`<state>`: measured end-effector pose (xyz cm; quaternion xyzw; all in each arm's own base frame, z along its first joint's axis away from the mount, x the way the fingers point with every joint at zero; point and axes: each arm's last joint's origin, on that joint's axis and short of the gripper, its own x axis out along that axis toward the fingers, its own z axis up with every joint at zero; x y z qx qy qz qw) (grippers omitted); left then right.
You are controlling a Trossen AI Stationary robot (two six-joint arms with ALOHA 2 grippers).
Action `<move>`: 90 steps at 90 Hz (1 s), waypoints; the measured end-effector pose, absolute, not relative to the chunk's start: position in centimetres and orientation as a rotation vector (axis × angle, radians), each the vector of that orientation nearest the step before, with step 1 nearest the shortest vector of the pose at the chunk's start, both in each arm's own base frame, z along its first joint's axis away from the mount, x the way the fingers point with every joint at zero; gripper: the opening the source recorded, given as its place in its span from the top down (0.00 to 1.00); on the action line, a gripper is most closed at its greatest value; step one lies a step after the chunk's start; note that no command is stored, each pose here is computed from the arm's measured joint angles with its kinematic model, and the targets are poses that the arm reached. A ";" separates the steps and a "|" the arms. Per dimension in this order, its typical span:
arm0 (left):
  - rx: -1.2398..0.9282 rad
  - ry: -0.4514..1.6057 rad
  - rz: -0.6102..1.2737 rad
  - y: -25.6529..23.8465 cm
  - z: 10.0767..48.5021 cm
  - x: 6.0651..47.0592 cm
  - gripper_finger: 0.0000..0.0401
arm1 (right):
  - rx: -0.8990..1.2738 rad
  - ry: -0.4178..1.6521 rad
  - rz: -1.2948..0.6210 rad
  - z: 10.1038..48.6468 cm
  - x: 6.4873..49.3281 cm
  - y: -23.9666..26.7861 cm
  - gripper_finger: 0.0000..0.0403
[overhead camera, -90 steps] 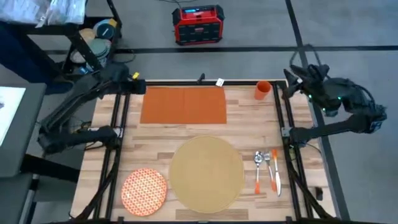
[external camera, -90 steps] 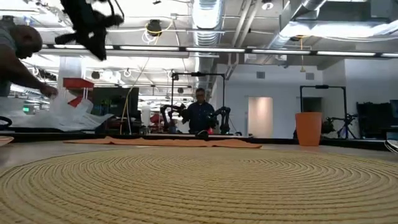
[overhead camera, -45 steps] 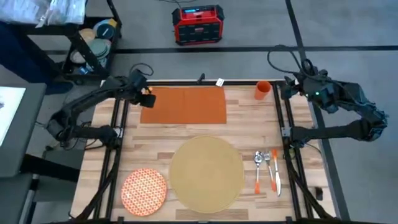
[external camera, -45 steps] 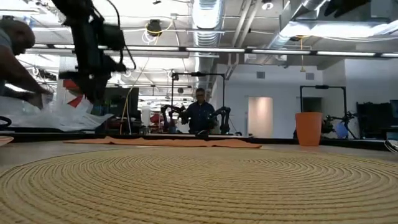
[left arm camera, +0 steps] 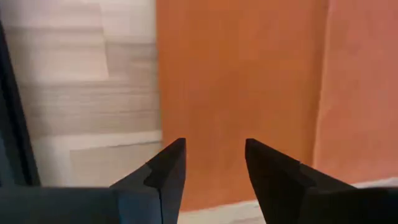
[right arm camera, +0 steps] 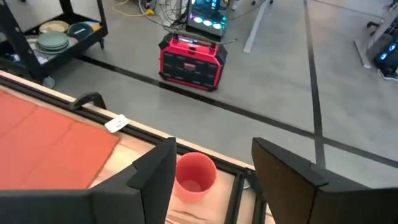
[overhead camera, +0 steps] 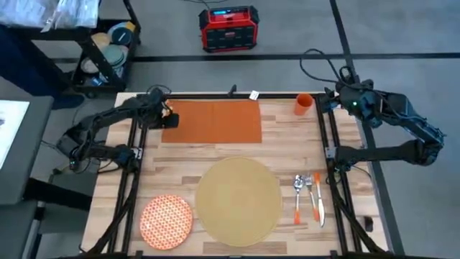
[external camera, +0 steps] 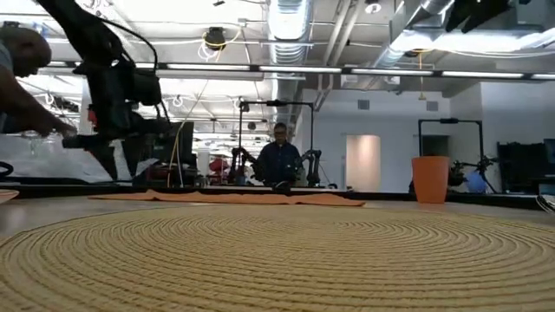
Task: Set table place
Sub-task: Fold the orange table napkin
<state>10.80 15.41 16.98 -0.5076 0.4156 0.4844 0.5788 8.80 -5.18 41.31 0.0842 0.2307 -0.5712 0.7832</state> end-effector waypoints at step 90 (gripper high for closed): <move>-1.265 0.869 1.195 10.6 13.0 9.7 0.68 | 0.184 0.507 -1.215 41.3 8.8 -5.1 0.51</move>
